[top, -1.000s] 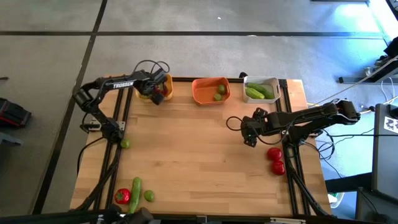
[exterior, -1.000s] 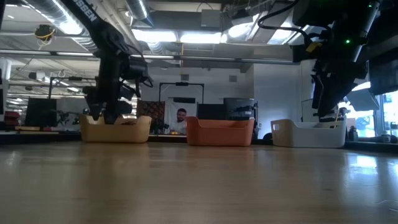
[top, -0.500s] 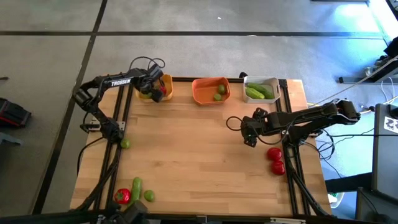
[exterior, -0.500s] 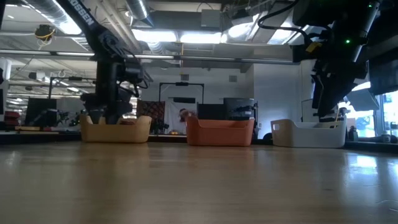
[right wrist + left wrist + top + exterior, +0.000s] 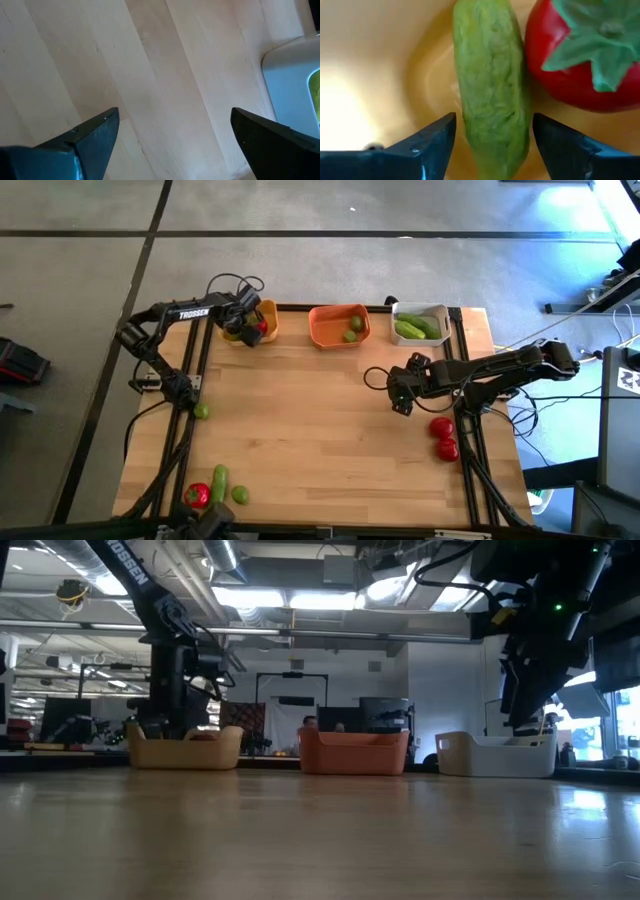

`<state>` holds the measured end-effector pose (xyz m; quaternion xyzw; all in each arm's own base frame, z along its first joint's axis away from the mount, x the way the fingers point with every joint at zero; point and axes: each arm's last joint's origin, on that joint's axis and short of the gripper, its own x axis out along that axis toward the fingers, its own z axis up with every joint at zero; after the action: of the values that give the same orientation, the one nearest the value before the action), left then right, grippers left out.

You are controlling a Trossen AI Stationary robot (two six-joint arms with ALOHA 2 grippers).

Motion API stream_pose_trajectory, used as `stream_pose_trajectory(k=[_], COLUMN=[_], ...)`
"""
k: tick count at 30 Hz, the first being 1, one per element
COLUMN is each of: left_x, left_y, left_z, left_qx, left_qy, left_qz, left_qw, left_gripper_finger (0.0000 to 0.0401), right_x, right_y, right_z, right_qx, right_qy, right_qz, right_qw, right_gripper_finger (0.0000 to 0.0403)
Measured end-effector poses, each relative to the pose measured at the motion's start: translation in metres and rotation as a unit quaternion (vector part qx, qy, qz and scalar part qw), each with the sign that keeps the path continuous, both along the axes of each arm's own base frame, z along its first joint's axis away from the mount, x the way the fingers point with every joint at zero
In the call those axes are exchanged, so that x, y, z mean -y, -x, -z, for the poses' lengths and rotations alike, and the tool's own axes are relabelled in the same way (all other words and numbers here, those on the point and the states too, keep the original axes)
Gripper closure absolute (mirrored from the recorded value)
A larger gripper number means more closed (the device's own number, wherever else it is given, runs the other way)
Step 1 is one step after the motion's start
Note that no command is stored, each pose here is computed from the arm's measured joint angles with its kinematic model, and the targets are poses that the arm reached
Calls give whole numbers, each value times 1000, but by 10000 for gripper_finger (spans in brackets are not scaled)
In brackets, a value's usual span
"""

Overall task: Sort produce into baskets
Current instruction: Put the cucumber into the white bin

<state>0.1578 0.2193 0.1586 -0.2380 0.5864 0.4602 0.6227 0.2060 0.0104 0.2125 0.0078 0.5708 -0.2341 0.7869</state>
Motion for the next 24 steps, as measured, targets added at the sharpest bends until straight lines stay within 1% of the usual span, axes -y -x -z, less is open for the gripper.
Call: stream_pose_trajectory(k=[8, 11, 16, 20, 24], left_x=[-1, -2, -4, -4, -4], left_y=[-1, 0, 3, 3, 3], left_z=[2, 2, 2, 2, 1], left_qx=[9, 7, 6, 5, 4], left_qy=[-10, -10, -9, -9, -8], left_qz=[-3, 5, 1, 4, 5], left_qw=[1000, 1000, 1000, 1000, 1000], left_gripper_finger=[185, 207, 244, 251, 244], right_x=[0, 0, 0, 0, 1], right_y=[0, 0, 0, 0, -2], right_z=[0, 0, 0, 0, -1], right_qx=[0, 0, 0, 1, 14], right_qy=[0, 0, 4, 5, 28], right_qz=[0, 0, 1, 1, 5], right_qw=[1000, 1000, 1000, 1000, 999], right_gripper_finger=[33, 33, 33, 33, 33])
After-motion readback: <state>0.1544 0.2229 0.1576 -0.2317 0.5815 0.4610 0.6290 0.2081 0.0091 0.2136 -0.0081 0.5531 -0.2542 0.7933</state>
